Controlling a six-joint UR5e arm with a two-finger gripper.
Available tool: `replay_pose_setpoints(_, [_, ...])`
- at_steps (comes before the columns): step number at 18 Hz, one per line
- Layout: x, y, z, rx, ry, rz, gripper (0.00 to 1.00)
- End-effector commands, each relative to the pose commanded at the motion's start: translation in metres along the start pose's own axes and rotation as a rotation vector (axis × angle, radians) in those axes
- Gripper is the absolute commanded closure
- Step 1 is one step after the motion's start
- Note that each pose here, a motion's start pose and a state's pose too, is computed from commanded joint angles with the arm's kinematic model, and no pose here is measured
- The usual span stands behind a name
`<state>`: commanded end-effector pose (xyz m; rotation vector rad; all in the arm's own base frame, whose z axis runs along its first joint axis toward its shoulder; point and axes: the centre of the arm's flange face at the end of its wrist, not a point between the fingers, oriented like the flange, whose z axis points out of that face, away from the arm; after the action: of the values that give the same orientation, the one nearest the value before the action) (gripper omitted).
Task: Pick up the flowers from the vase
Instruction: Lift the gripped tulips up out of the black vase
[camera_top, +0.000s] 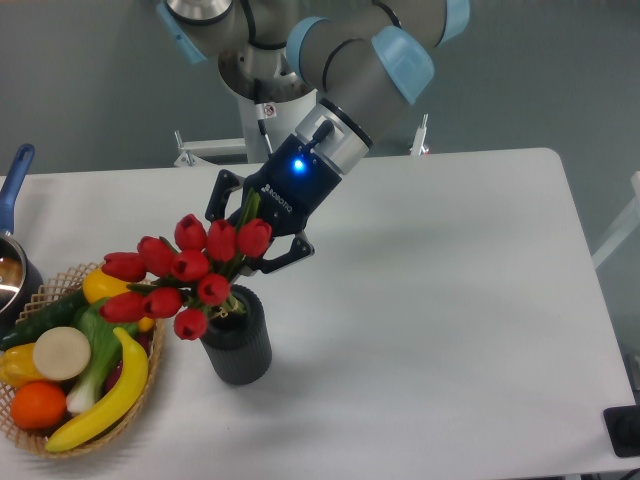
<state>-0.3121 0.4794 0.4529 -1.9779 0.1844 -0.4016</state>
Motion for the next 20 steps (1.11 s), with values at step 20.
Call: replay_pose_setpoints(20, [0.019, -0.057, -0.017, 0.079, 0.024, -0.019, 0.64])
